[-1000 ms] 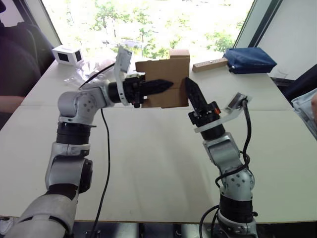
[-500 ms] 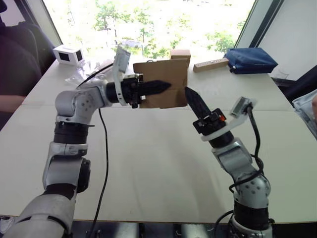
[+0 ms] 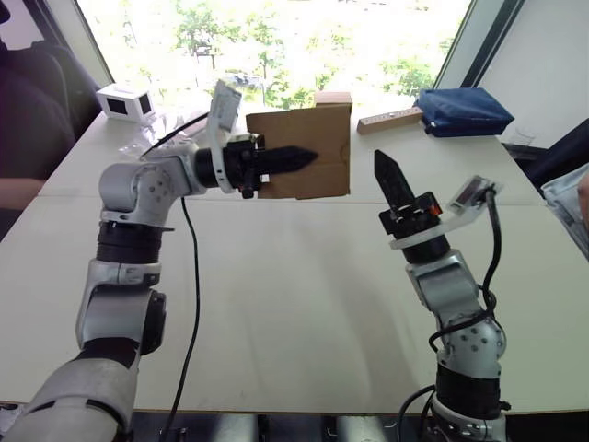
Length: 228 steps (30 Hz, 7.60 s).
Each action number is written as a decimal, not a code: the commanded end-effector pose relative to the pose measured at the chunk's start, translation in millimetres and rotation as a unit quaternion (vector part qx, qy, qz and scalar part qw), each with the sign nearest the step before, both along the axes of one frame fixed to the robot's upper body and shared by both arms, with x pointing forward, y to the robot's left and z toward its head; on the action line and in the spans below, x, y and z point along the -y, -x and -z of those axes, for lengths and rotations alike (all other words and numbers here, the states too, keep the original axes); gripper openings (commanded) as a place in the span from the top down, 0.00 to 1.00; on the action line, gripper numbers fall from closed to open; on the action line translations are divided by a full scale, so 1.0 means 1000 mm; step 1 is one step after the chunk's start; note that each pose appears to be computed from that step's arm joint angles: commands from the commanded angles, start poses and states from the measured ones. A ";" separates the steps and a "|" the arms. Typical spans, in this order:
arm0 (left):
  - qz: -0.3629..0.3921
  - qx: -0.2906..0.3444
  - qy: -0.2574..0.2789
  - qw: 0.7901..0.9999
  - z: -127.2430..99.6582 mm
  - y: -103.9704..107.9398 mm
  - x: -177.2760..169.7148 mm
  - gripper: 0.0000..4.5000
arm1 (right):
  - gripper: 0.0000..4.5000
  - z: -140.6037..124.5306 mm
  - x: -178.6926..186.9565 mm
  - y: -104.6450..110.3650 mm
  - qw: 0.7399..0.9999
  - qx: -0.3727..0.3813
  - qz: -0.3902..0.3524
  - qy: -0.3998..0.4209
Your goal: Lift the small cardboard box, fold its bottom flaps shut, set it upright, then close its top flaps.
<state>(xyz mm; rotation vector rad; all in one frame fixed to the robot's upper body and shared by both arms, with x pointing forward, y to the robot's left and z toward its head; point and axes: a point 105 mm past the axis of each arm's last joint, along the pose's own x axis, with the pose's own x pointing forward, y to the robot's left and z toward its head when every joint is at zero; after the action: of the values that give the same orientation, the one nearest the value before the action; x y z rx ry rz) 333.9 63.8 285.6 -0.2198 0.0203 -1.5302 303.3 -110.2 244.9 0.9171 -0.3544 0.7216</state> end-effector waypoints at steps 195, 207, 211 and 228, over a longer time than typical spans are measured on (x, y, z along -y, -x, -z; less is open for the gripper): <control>-0.003 0.026 -0.249 0.968 0.146 0.018 -0.012 0.99 | 1.00 0.101 -0.009 0.018 0.748 0.064 -0.137 0.646; -0.011 0.023 -0.254 0.967 0.149 0.016 -0.011 0.99 | 1.00 0.102 -0.010 0.017 0.743 0.068 -0.138 0.652; -0.016 0.024 -0.255 0.967 0.149 0.014 -0.012 0.99 | 1.00 0.103 -0.009 0.018 0.741 0.069 -0.138 0.653; -0.060 -0.003 -0.153 0.986 0.093 -0.005 -0.035 0.99 | 1.00 0.055 0.007 0.032 0.784 0.106 -0.102 0.603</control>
<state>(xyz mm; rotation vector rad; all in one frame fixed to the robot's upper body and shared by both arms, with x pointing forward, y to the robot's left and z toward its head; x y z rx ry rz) 335.5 96.9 177.9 0.0439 0.2904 -1.3862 277.3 -115.9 176.0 -0.3584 0.1196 1.0452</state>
